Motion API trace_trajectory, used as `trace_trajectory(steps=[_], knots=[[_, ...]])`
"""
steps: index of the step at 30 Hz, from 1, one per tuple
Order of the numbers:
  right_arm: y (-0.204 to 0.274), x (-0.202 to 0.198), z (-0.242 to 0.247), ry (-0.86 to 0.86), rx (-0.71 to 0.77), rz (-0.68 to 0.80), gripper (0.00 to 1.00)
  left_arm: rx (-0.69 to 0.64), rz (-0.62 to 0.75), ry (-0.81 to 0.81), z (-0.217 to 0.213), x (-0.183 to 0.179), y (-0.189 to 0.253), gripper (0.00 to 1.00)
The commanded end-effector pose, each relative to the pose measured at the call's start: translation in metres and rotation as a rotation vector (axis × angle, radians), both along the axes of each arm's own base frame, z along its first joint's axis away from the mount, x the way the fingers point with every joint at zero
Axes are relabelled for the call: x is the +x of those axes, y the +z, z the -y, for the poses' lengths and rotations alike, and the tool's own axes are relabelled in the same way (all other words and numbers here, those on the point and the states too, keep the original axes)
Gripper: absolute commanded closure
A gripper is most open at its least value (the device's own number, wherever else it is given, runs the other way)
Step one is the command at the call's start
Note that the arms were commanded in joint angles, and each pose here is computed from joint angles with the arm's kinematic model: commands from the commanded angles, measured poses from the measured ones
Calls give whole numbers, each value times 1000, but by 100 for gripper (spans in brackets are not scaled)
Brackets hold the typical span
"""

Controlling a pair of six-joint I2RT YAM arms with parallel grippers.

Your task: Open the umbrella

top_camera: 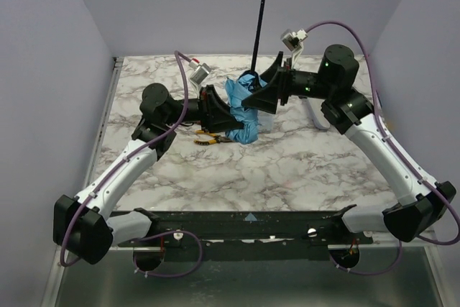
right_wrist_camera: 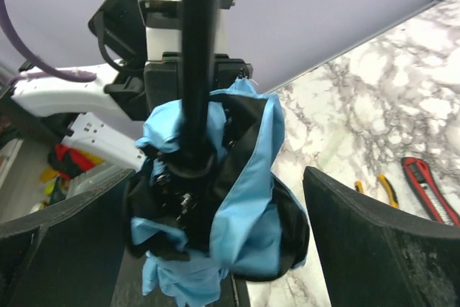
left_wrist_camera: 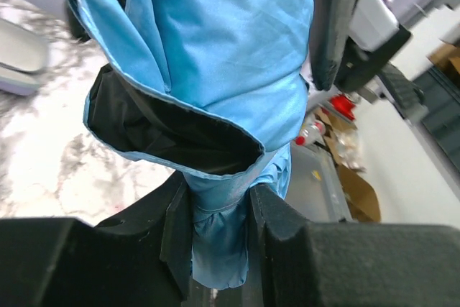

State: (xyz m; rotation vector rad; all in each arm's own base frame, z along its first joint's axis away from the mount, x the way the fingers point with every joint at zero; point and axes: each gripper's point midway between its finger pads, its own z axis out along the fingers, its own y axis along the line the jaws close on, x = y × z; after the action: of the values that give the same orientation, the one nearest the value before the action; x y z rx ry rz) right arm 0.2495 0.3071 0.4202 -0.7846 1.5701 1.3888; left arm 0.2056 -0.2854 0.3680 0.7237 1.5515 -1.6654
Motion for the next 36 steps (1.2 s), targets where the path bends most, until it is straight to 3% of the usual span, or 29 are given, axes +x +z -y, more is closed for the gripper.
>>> trace_trajectory(steps=[1, 7, 14, 18, 19, 21, 23, 24, 25, 28, 32, 36], knots=[[-1, -17, -5, 117, 25, -26, 3, -48, 70, -162, -2, -25, 25, 100], [-3, -10, -2, 55, -2, -19, 3, -14, 74, -50, -3, -6, 22, 100], [-11, -14, -3, 74, 3, -43, 1, -53, 53, -204, -4, -26, 38, 100], [-10, -16, -9, 101, 26, -61, 3, -29, 63, -186, 1, -25, 36, 100], [-6, -17, -10, 115, 38, -40, 8, -15, 54, -161, 1, -21, 35, 100], [-5, -18, -12, 128, 37, -36, 33, 16, 75, -131, 2, -16, 32, 100], [-5, -17, -13, 132, 32, -27, 67, 42, 106, -99, 0, -12, 31, 100], [-4, -14, -13, 112, 32, -24, 90, 58, 105, -77, 0, -8, 30, 94], [-6, -7, -12, 66, 24, -48, 99, 72, 117, -46, -2, -3, 29, 83], [-9, 19, -7, -97, 11, -88, 100, 146, 144, 184, -19, 32, 24, 43], [-26, 61, 12, -398, -7, -197, 100, 269, 405, 580, -63, 76, 32, 4], [-39, 76, 15, -487, 7, -312, 100, 387, 658, 690, -69, 81, 35, 2]])
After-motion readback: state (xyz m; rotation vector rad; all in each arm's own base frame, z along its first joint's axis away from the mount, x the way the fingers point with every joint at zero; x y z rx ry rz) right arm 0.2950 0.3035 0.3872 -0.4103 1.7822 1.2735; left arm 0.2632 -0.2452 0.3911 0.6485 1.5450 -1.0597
